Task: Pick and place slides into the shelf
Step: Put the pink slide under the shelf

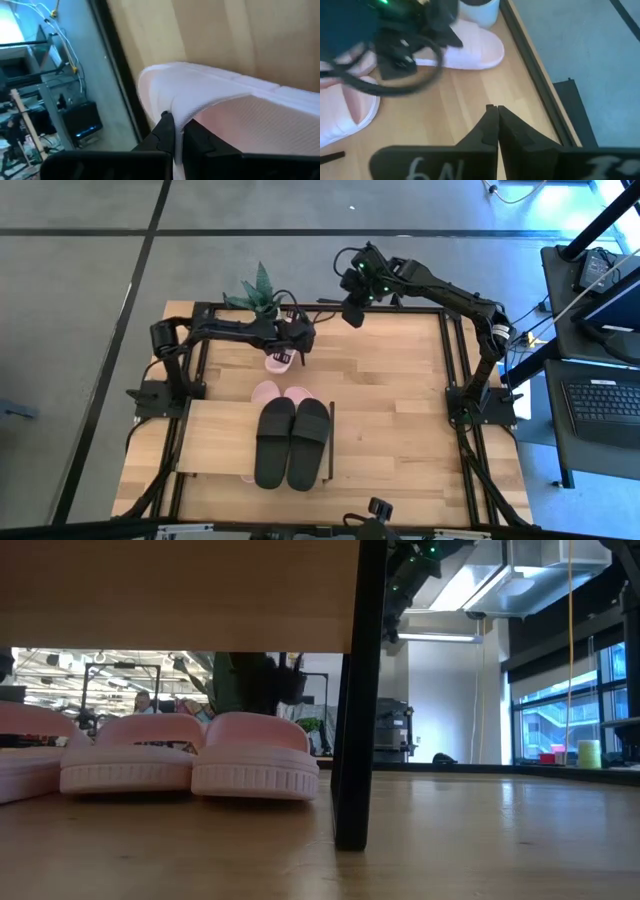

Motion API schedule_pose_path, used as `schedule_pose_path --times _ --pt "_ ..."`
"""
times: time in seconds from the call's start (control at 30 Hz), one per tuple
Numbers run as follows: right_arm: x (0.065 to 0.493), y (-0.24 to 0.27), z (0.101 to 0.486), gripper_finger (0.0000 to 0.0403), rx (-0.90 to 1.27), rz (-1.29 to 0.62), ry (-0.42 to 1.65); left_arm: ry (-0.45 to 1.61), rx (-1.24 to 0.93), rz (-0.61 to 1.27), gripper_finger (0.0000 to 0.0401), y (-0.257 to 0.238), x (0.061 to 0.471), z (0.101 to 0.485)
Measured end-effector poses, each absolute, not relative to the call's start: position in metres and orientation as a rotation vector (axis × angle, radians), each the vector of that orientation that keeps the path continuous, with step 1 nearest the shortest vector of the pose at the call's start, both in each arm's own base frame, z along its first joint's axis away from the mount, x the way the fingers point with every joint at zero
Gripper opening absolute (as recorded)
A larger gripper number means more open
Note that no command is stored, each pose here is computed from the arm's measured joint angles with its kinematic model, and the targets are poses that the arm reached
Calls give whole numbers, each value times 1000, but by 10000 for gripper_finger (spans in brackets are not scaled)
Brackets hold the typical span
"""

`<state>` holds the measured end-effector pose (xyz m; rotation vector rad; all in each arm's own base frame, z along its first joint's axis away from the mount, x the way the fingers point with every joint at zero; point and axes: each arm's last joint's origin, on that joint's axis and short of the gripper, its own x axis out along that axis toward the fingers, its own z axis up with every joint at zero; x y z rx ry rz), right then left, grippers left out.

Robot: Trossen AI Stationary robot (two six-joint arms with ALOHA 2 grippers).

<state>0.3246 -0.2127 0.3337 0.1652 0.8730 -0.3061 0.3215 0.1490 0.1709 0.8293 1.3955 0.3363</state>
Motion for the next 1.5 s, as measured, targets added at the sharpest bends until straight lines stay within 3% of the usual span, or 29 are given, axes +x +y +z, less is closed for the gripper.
schedule_pose_path --times 0.23,0.47,0.8,1.1,1.5 --pt "321 -210 331 6 188 -299 921 1290 699 440 3 131 316 246" --pt "318 -208 328 6 205 -290 962 1044 480 453 2 103 298 334" --pt "314 -203 324 6 234 -270 1038 785 52 148 2 37 244 417" --pt "313 -193 321 6 296 -269 1096 723 -328 -222 2 -36 210 444" --pt "310 -190 320 6 436 -342 1118 1049 -706 -355 2 -147 193 427"
